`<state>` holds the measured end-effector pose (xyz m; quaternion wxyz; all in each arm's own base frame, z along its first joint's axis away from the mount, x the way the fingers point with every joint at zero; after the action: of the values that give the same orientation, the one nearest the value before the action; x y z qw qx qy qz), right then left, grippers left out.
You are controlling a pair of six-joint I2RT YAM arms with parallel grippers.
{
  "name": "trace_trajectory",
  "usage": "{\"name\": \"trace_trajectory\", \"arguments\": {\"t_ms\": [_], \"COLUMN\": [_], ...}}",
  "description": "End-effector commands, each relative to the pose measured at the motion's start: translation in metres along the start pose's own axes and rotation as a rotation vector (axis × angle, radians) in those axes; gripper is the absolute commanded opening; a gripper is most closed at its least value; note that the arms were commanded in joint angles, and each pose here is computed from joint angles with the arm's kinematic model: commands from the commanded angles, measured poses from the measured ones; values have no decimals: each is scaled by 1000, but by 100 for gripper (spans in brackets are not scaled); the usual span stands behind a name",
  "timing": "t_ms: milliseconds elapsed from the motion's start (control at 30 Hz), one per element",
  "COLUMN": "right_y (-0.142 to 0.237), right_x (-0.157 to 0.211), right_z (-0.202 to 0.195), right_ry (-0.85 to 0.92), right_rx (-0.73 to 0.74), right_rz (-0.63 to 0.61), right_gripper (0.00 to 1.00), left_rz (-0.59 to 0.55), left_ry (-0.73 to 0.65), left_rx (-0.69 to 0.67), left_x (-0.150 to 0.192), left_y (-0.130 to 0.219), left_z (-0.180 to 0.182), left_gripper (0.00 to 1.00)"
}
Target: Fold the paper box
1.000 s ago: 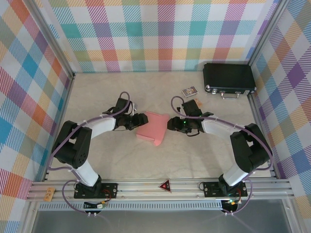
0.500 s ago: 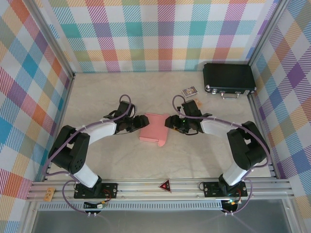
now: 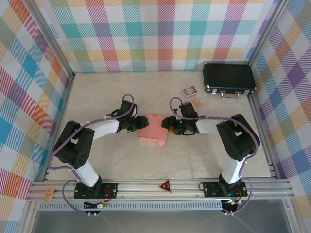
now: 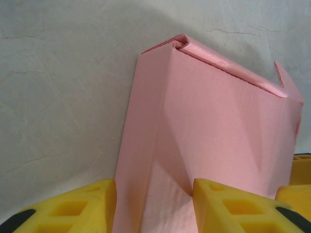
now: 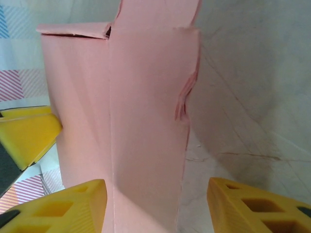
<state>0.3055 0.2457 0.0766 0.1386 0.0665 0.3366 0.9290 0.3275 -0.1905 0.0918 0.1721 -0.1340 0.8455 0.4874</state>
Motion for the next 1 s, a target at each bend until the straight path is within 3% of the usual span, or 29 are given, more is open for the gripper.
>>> {"name": "trace_trajectory", "arguments": {"t_ms": [0, 467, 967], "right_y": [-3, -2, 3], "right_x": [1, 6, 8], "right_z": [5, 1, 13], "right_ry": [5, 14, 52], "right_rx": [-80, -122, -193], "right_rz": [24, 20, 24], "right_gripper": [56, 47, 43], "left_rz": [11, 17, 18], "left_ry": [-1, 18, 25], "left_rx": [15, 12, 8], "left_x": [-1, 4, 6], "left_y": [-1, -3, -3], "left_z": [-3, 1, 2], "left_gripper": [44, 38, 37]}}
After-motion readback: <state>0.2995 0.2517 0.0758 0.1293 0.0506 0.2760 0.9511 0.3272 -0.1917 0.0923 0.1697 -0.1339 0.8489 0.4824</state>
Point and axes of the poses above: each hand's point on the last joint's axis, 136 mm out from that joint toward the fingers, its own y axis back along the fingers, its own z axis along the line the jaws close on, x = y × z, the point moved 5 cm from there along y, back along the fingers, and after that the axes turned 12 degrees about -y, right-handed, at the moved point
